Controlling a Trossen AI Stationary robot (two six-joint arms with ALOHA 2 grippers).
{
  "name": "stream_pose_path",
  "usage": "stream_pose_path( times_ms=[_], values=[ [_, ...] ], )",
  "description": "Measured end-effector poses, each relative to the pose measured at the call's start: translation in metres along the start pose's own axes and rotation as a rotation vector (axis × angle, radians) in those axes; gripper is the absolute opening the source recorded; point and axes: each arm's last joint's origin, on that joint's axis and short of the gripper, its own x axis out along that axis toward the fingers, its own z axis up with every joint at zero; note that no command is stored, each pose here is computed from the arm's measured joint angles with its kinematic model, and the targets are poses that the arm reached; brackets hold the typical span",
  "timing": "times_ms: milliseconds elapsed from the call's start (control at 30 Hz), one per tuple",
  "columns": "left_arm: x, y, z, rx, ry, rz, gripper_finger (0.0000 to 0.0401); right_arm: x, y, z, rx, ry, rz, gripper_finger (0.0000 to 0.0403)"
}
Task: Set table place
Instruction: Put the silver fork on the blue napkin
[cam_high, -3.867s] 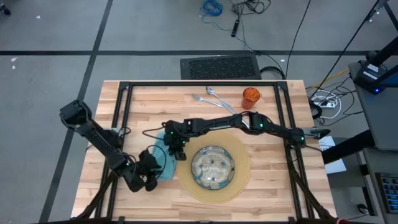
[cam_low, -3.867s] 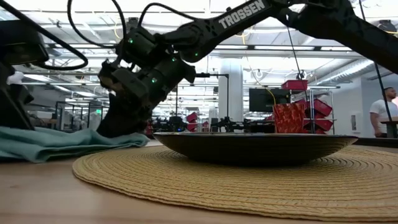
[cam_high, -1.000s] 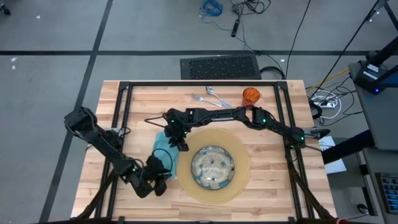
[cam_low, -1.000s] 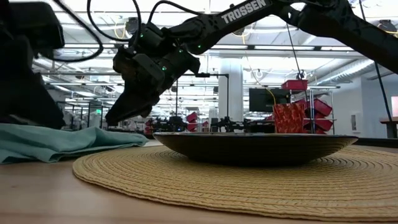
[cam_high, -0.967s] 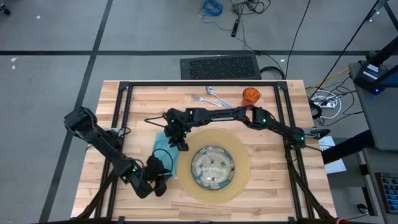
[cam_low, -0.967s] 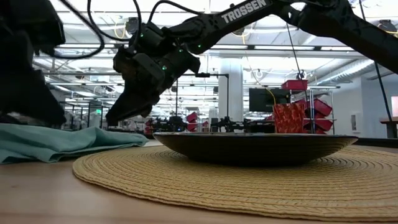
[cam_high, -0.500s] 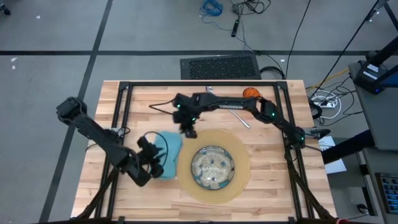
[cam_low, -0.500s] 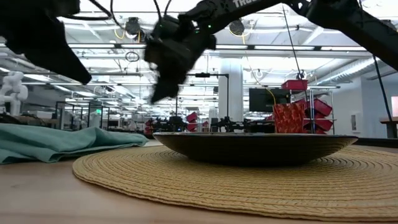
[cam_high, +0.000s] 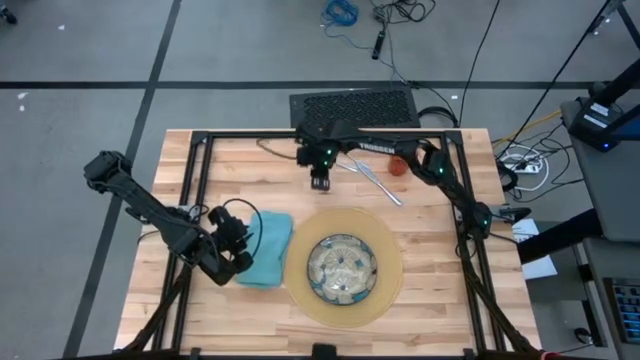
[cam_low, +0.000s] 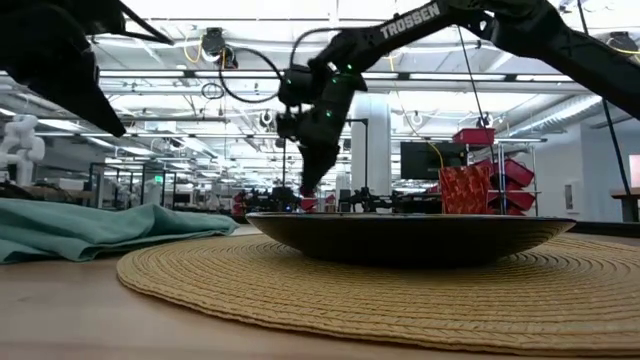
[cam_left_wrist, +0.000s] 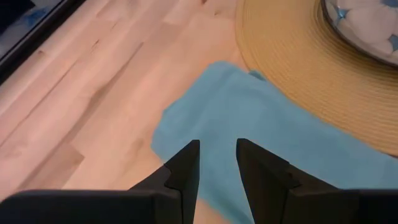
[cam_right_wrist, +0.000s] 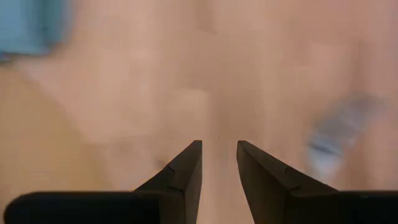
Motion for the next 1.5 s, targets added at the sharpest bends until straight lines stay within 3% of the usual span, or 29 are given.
stream_pose_path(
  times_ms=[367,500,767,1133,1500],
  values=[
    [0.000,0.003,-0.003,0.036,0.056,0.013,0.0096,-0.009,-0.073,-0.032,0.183,0.039,-0.084,0.0093],
    [0.000,0.004,-0.004,0.038,0.062,0.012,0.0096,-0.006,-0.086,-0.045,0.175,0.062,-0.083,0.0093],
    [-0.003,0.002,-0.006,0.046,0.069,-0.008,0.0096,0.019,-0.083,-0.069,0.127,0.193,-0.037,0.0093],
    [-0.003,0.002,-0.006,0.042,0.064,-0.008,0.0096,0.026,-0.085,-0.065,0.112,0.124,-0.082,0.0093],
    [-0.003,-0.002,-0.004,0.042,0.041,-0.033,0.0096,0.033,-0.070,-0.055,0.116,0.106,-0.078,0.0085]
  ],
)
